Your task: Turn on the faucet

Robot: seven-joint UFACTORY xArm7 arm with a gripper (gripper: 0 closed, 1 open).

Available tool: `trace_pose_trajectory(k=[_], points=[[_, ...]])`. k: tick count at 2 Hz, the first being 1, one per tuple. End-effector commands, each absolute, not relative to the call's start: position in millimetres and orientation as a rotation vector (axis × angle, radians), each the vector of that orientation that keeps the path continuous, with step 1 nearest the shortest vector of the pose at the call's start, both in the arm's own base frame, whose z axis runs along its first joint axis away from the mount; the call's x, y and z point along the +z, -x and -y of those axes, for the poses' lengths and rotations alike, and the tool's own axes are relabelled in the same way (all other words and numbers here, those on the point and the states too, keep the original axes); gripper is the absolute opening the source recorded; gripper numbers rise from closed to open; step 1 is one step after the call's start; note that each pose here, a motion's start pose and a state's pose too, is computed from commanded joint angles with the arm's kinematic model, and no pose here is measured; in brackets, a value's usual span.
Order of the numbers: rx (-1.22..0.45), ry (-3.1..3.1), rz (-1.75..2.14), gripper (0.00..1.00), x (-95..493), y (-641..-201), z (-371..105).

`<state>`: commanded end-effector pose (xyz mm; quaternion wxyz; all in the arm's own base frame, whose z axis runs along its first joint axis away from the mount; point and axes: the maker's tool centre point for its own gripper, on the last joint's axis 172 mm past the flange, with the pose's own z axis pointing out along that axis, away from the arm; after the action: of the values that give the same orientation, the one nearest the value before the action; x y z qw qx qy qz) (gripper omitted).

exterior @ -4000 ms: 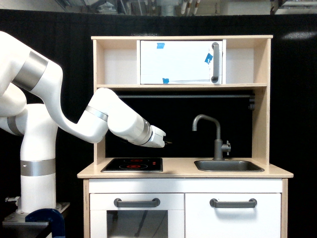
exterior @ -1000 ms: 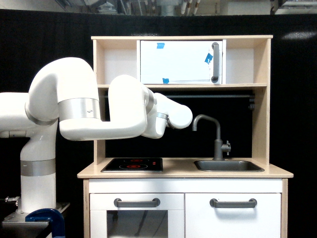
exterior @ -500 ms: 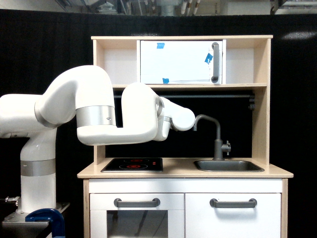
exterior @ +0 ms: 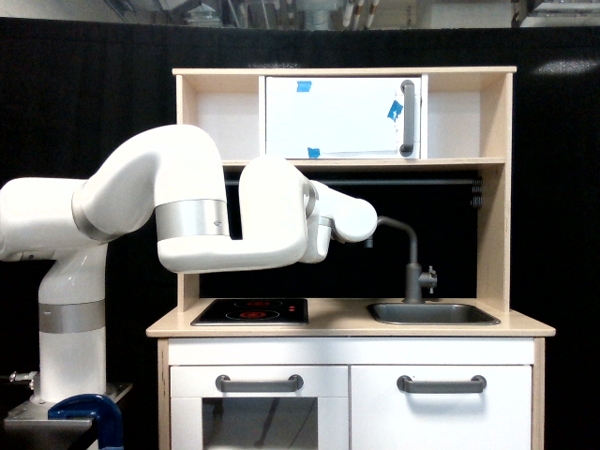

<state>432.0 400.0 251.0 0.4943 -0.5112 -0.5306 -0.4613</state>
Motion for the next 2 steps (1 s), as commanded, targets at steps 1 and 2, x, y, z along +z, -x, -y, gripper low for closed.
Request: trace_pose_trajectory(k=[1,2], points=[[-1.118,1.239,1.286,1.0,239.0,-436.0,-400.0],[-1.118,1.239,1.286,1.0,239.0,-464.0,-389.0]])
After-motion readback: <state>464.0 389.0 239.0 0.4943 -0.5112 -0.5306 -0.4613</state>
